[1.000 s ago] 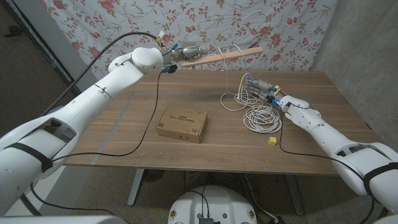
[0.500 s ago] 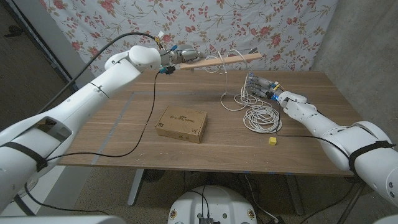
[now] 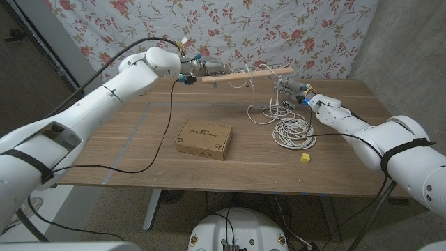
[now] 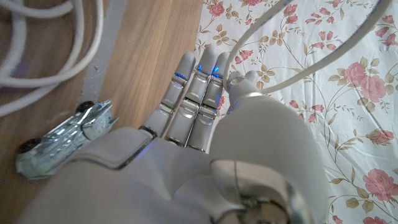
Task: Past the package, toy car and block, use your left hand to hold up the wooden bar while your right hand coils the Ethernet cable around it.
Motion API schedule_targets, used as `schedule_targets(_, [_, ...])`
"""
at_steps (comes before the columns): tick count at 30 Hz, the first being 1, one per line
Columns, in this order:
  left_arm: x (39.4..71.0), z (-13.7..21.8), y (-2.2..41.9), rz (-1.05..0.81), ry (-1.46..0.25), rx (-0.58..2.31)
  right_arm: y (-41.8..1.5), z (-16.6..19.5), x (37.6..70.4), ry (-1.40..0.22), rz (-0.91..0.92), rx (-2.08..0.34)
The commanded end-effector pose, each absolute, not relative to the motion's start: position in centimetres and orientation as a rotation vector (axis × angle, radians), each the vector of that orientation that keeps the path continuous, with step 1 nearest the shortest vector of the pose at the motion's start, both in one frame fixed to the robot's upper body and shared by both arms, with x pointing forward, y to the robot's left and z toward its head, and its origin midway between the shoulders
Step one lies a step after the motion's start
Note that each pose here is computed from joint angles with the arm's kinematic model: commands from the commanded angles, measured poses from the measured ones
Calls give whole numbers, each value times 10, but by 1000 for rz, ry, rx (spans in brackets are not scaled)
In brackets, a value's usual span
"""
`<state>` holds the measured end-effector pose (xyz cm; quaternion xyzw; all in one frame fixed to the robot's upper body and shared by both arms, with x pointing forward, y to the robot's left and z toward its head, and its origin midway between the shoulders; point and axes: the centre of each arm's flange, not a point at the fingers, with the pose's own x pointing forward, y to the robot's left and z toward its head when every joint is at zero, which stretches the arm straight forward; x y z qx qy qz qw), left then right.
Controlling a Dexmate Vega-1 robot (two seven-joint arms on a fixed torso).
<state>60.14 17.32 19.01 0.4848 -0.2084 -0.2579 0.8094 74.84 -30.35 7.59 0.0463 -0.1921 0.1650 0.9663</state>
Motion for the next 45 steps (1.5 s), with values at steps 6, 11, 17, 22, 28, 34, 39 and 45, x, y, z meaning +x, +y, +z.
schedule_targets(6, [608, 182, 169, -596, -332, 1090, -298, 119, 737, -476, 424, 67])
schedule_targets(11, [610, 181, 168, -597, -294, 1123, -300, 129, 731, -510, 451, 38])
schedule_targets(17, [612, 180, 164, -577, -272, 1164, -301, 139, 725, -524, 473, 6])
schedule_targets(22, [614, 178, 161, -551, -270, 1192, -298, 149, 720, -543, 482, -14])
schedule_targets(28, [619, 173, 160, -545, -243, 1209, -294, 165, 711, -579, 494, -39])
schedule_targets(34, [621, 172, 160, -527, -238, 1218, -289, 185, 696, -638, 512, -59])
schedule_targets(39, [623, 173, 159, -517, -241, 1226, -279, 208, 675, -713, 540, -88])
schedule_targets(45, [626, 174, 155, -521, -242, 1230, -268, 231, 656, -782, 578, -112])
